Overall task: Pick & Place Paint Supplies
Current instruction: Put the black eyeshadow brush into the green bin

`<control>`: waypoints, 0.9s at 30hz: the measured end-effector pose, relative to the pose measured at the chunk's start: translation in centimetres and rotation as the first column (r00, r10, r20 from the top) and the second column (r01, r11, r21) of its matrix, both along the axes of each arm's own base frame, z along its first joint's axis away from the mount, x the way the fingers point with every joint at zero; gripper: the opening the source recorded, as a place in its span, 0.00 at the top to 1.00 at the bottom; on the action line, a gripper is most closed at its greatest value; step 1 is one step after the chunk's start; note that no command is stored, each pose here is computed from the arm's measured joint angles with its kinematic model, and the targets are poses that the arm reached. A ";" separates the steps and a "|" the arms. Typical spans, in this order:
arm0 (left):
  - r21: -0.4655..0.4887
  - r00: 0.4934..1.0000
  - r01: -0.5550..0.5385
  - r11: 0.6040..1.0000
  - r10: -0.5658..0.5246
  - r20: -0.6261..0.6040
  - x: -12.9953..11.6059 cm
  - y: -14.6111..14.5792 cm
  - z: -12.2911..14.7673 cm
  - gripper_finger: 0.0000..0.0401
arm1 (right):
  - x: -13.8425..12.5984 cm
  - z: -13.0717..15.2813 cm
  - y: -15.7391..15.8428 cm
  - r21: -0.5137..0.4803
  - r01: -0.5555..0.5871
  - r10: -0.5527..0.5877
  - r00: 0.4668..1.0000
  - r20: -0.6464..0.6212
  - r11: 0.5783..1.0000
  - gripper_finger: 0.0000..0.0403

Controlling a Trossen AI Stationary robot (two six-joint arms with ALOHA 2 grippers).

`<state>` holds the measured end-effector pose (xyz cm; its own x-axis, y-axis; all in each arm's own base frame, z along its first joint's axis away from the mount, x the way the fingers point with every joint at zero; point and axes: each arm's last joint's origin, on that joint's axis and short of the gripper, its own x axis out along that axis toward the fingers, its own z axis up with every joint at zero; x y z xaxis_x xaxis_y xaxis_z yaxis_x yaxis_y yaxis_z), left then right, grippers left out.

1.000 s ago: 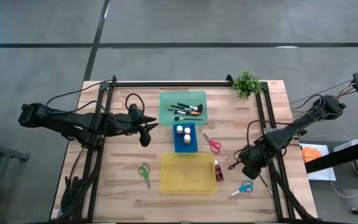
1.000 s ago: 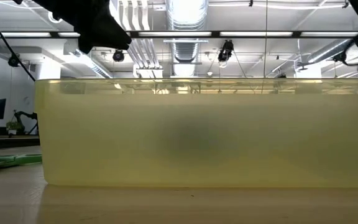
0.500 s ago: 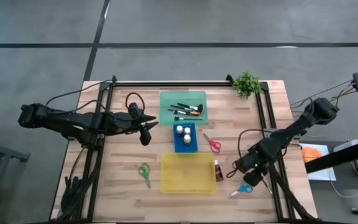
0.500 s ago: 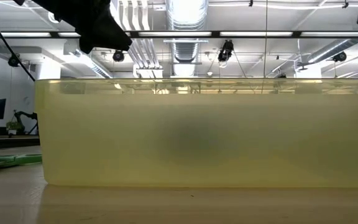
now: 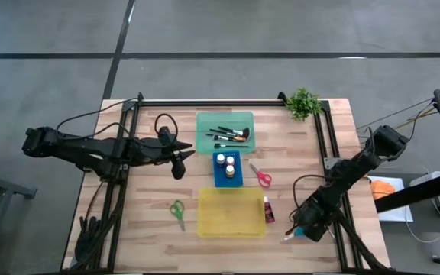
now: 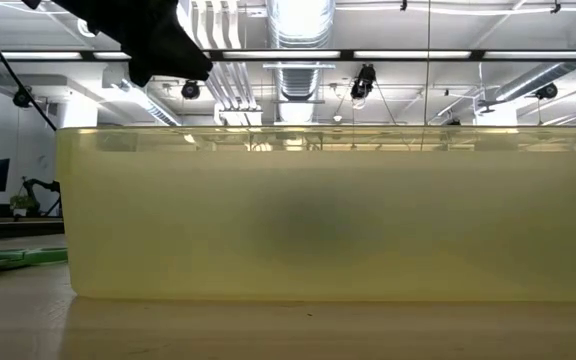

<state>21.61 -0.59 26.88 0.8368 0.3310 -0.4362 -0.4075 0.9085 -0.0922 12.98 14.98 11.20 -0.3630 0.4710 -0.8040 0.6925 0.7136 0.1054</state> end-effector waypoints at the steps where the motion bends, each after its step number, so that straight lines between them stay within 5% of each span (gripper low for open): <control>1: -0.002 1.000 0.003 1.000 -0.003 0.000 0.0 0.0 0.0 0.69 | 0.1 0.0 0.3 0.021 0.004 -0.004 1.000 0.013 1.000 0.56; 8: -0.009 1.000 0.010 1.000 -0.010 0.001 0.0 0.0 0.0 0.69 | 1.5 0.4 1.6 0.097 0.039 -0.051 0.990 0.132 0.995 0.56; 27: -0.003 1.000 0.014 1.000 -0.014 -0.002 0.0 0.0 0.0 0.69 | 1.2 2.2 4.8 -0.059 0.260 -0.251 0.959 0.129 0.964 0.56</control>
